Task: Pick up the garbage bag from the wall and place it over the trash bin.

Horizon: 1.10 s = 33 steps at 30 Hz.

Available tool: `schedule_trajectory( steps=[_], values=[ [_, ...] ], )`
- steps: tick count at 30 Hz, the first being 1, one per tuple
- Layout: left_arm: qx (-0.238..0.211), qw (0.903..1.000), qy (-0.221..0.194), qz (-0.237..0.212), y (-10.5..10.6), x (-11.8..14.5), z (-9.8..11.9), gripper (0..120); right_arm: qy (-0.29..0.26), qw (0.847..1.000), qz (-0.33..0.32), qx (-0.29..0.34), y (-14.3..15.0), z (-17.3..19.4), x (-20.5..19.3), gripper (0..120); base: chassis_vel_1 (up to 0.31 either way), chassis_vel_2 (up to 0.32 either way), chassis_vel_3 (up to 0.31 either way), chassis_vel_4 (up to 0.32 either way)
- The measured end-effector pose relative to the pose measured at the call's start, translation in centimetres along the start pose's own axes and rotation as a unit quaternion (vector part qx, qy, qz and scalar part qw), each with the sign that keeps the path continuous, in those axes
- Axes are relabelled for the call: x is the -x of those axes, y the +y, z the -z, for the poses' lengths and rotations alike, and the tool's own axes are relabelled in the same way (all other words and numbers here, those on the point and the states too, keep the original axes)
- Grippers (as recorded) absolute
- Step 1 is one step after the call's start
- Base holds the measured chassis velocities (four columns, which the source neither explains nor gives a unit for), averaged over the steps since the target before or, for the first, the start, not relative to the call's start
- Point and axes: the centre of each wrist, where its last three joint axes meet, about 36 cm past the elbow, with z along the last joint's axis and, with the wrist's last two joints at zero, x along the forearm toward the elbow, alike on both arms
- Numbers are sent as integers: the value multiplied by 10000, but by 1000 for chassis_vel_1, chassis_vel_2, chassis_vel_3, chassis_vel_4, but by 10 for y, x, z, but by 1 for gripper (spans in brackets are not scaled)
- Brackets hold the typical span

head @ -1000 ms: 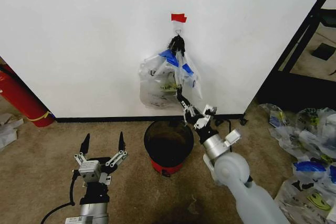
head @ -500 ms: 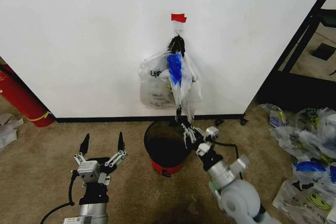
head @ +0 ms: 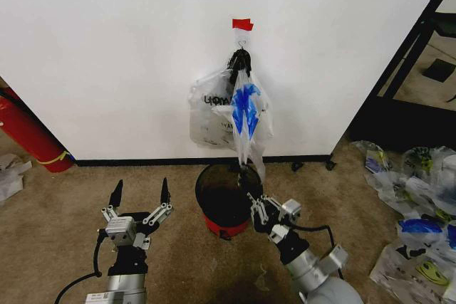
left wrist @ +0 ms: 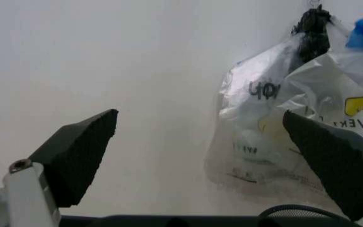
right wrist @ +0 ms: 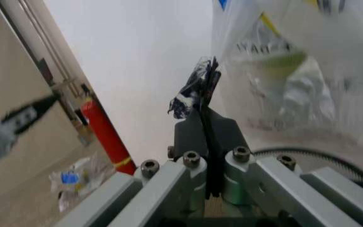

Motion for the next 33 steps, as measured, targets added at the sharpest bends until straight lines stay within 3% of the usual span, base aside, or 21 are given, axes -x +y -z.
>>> schedule_trajectory(
  steps=[25,29,33],
  values=[
    [-31,10000,23,-25,2,1,-4,100,200,9974,183,-670,16,-21,-56,0,0,0,0,0],
    [-28,10000,31,-89,2,3,-4,100,154,9969,200,-748,14,-21,-58,0,0,0,0,0],
    [-339,9980,131,-518,-2,15,13,100,-10,9962,49,-874,5,-16,-52,0,0,0,0,0]
  ],
)
